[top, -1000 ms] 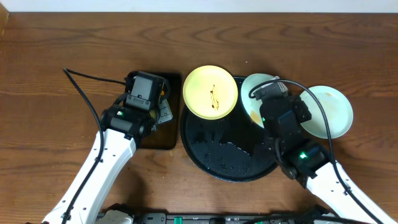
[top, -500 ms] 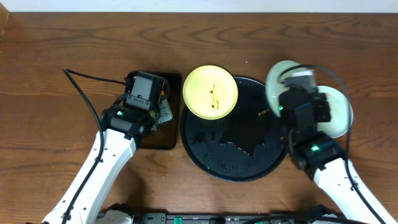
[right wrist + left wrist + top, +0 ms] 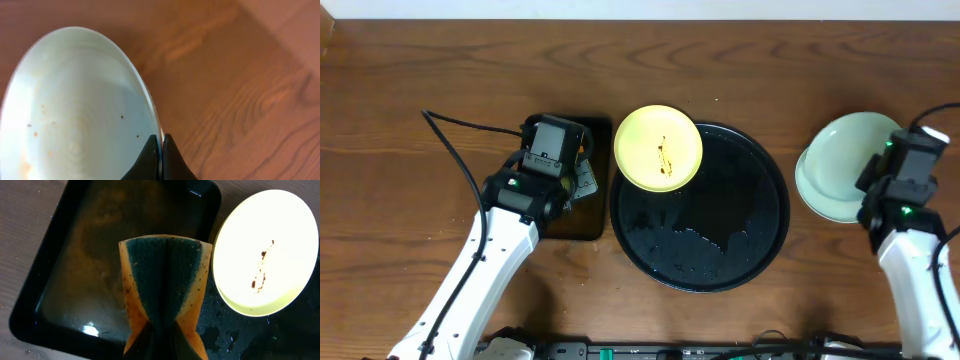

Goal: Clean dirty plates on tray and stack at the side

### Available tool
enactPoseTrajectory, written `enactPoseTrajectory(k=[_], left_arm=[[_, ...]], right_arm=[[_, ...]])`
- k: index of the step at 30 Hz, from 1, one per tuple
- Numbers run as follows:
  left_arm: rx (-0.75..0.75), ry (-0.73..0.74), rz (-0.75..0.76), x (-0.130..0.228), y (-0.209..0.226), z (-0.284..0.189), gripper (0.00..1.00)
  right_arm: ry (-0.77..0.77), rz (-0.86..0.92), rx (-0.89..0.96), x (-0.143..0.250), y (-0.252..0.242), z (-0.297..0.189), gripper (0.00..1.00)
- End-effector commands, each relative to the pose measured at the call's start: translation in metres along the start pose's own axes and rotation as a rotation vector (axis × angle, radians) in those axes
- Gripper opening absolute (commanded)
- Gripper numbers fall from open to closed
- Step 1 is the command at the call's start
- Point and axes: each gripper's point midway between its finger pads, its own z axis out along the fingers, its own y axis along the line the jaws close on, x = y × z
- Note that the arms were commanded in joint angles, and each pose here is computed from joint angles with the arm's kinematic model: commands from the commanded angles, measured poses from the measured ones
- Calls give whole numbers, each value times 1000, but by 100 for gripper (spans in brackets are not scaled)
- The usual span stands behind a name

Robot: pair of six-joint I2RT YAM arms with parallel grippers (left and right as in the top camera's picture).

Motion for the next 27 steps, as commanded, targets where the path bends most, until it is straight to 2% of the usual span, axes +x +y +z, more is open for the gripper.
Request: enactPoseTrajectory(k=[1, 3, 5, 8, 12, 17, 23, 27], left_arm=[[-12, -21, 8, -4, 3, -2, 8], [-12, -21, 8, -4, 3, -2, 8], [-12, -21, 8, -5, 3, -2, 8], [-10, -24, 8, -5, 3, -2, 8], [-5, -30, 7, -7, 1, -2, 8], [-4, -32, 23, -8, 0, -1, 8], [9, -12, 66, -6, -5, 8, 8], [7, 3, 79, -5, -6, 14, 8]], right_arm=[[70, 93, -52, 9, 2, 20, 1], [101, 96, -47, 16, 0, 30, 3], [112, 98, -78, 18, 6, 34, 18], [85, 111, -211, 7, 29, 27, 30], [66, 39, -536, -9, 90, -8, 32], [104, -94, -834, 9, 162, -58, 40], [124, -308, -972, 55, 234, -97, 50], [148, -344, -1005, 81, 267, -98, 50]])
